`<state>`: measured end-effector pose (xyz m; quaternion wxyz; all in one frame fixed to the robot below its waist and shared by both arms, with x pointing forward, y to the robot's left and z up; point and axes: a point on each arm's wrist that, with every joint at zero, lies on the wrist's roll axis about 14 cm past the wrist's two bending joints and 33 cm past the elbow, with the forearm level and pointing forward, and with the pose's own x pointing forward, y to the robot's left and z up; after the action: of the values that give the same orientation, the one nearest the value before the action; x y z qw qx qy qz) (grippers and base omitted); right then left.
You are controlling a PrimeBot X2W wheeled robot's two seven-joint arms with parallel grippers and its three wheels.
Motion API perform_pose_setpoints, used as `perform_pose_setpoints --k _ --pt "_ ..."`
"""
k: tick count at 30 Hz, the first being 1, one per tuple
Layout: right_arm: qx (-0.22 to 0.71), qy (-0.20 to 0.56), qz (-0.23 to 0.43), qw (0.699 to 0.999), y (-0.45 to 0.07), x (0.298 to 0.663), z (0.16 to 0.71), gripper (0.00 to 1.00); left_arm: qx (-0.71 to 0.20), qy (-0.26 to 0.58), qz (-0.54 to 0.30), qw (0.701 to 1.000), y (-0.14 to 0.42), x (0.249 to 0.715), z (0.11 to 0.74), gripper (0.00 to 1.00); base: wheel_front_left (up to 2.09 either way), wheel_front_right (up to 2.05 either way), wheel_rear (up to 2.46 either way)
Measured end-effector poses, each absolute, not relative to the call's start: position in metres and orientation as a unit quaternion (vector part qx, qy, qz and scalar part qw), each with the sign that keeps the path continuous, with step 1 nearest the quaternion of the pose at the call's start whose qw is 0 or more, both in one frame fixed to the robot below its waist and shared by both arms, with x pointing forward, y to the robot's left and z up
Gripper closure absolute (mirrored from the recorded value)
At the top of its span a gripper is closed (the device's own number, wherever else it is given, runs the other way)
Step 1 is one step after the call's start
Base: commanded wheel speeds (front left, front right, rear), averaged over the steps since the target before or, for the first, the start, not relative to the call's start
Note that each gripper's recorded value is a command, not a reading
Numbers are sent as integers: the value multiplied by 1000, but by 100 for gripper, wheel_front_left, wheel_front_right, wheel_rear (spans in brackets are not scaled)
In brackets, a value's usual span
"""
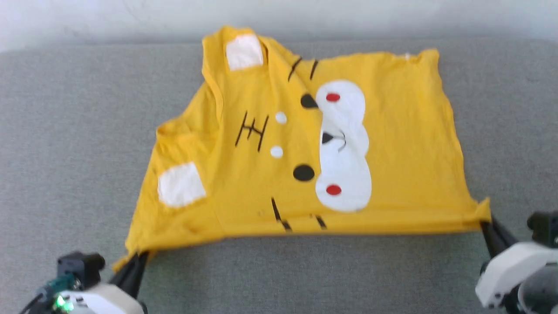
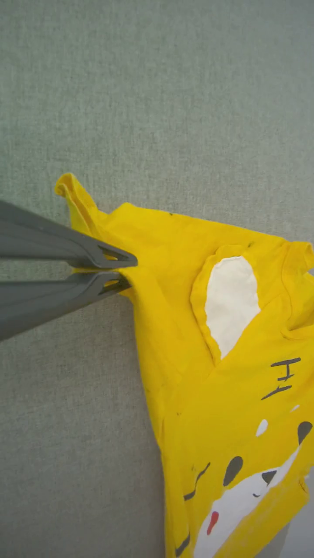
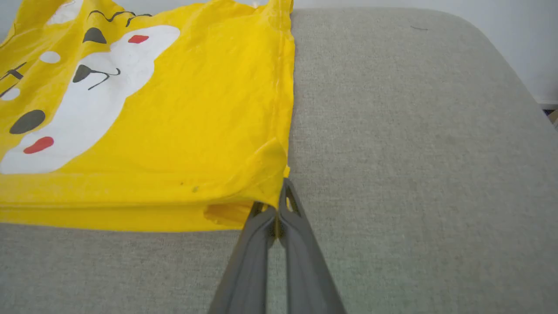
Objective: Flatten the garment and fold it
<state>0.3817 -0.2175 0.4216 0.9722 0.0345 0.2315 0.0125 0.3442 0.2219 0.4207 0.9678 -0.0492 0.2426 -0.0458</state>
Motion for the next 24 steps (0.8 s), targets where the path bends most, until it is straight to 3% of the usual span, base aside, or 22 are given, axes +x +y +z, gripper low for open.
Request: perform_pose_setpoints --k 9,18,24 --pt "44 386 43 920 -220 297 385 100 -112 435 -74 890 203 242 384 100 0 0 0" --pt "74 491 53 866 -214 234 367 100 -164 480 -80 858 187 194 391 100 0 0 0" --pt "82 496 47 863 -216 226 379 100 -179 482 -84 853 184 183 401 100 0 0 0"
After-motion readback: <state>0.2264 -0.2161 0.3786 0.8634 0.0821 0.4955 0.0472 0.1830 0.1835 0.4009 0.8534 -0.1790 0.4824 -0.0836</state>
